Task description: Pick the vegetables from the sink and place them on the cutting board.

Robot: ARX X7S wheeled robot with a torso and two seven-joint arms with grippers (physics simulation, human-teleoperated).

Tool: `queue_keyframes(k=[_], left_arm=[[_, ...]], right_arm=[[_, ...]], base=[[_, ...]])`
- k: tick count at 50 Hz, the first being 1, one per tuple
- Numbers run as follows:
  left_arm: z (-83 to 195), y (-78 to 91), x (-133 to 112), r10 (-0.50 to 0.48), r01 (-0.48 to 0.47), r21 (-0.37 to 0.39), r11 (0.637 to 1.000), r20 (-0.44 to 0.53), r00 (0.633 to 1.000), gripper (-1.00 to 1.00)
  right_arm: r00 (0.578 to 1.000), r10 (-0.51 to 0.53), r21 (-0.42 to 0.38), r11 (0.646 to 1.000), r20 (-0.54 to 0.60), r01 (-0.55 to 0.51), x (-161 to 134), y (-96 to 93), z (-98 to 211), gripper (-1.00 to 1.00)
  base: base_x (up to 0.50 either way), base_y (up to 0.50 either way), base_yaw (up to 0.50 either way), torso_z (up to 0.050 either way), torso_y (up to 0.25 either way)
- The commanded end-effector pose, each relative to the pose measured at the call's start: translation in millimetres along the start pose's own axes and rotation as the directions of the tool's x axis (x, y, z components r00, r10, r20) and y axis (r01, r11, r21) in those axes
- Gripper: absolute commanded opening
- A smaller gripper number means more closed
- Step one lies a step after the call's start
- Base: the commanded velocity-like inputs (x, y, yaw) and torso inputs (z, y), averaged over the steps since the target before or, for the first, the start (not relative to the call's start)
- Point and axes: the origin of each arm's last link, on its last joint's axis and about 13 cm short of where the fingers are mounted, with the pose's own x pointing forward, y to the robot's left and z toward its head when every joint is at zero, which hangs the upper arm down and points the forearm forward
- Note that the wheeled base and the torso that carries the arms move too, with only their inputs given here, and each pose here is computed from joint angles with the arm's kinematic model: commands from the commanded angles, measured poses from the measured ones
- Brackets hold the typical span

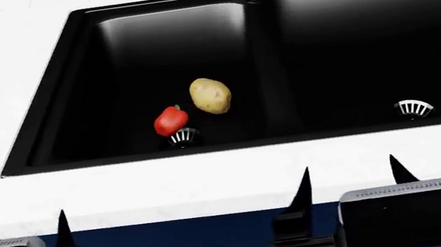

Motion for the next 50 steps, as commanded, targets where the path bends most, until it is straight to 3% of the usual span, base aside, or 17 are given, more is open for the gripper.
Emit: queue_keyframes(k=[1,4,16,22,23,24,25,26,28,31,32,34,35,37,46,50], left_arm=[[41,11.5,-4,-0.035,0.039,-0.050,0.998,0.086,0.996,1.00],[35,10.8,-5,-0.063,0.065,-0.018,0.998,0.086,0.994,1.00],[39,14.0,-8,-0.042,0.045,-0.060,0.997,0.040,0.998,1.00],[49,19.8,-7,-0.058,0.059,-0.051,0.997,0.021,0.998,1.00],[59,27.1,-5,-0.046,0.050,-0.055,0.997,0.063,0.997,1.00],[69,31.1,0,-0.058,0.064,-0.119,0.991,0.053,0.997,1.00],[80,36.8,8,-0.053,0.057,-0.064,0.996,0.067,0.996,1.00],[85,40.2,11,-0.056,0.061,-0.072,0.996,0.068,0.996,1.00],[102,49.8,20,-0.073,0.078,-0.073,0.994,0.061,0.995,1.00],[112,59.3,26,-0.078,0.082,-0.070,0.994,0.056,0.995,1.00],[115,61.2,26,-0.078,0.080,-0.029,0.996,0.064,0.995,1.00],[122,62.8,24,-0.097,0.100,-0.053,0.994,0.053,0.994,1.00],[125,61.3,25,-0.117,0.119,-0.088,0.989,0.035,0.993,1.00],[126,62.8,26,-0.113,0.115,-0.068,0.991,0.035,0.993,1.00],[128,64.8,18,-0.117,0.119,-0.041,0.992,0.039,0.992,1.00],[123,64.3,31,-0.102,0.102,-0.038,0.994,0.003,0.995,1.00]], right_arm=[[1.000,-0.018,-0.028,0.999,0.001,0.018,-12,-10.7,39,1.00],[1.000,-0.015,-0.032,0.999,-0.012,0.015,-12,-10.7,38,1.00],[1.000,-0.021,-0.041,0.999,-0.018,0.020,-17,-11.0,43,1.00],[1.000,-0.014,-0.049,0.999,-0.014,0.013,-20,-15.1,47,1.00],[1.000,-0.006,-0.079,0.997,-0.005,0.006,-22,-18.2,52,1.00],[1.000,0.005,0.000,1.000,0.025,-0.005,-25,-24.1,58,1.00],[1.000,-0.010,-0.038,0.999,0.018,0.011,-25,-35.7,65,1.00],[0.999,-0.018,-0.031,0.999,0.033,0.019,-26,-41.5,70,1.00],[0.998,-0.055,-0.093,0.994,0.022,0.057,-28,-63.5,85,1.00],[0.998,-0.057,-0.043,0.997,0.026,0.058,-31,-80.9,92,1.00],[0.998,-0.054,-0.036,0.998,0.013,0.055,-31,-83.3,92,1.00],[0.982,-0.188,-0.008,0.982,0.011,0.188,-32,-96.3,98,1.00],[0.980,-0.198,-0.019,0.980,0.017,0.198,-32,-99.6,105,1.00],[0.998,-0.056,-0.020,0.998,0.004,0.056,-34,-94.1,111,1.00],[0.999,0.005,-0.025,1.000,-0.035,-0.006,-32,-90.9,104,1.00],[0.998,0.003,-0.029,1.000,-0.057,-0.005,-29,-97.5,106,1.00]], base=[[0.00,0.00,0.00,0.016,0.000],[0.00,0.00,0.00,0.048,0.000],[0.00,0.00,0.00,0.050,0.000],[0.00,0.00,0.00,0.000,0.000],[0.00,0.00,0.00,0.000,0.000],[0.00,0.00,0.00,0.000,0.000],[0.00,0.00,0.00,0.000,0.000],[0.00,0.00,0.00,0.000,0.000],[0.00,0.00,0.00,0.000,0.000],[0.00,0.00,0.00,0.000,0.000],[0.00,0.00,0.00,0.000,0.000],[0.00,0.00,0.00,0.000,0.000],[0.00,0.00,0.00,0.000,0.000],[0.00,0.00,0.00,0.000,0.000],[0.24,-0.09,0.00,0.000,0.000],[0.50,-0.15,0.00,0.000,0.000]])
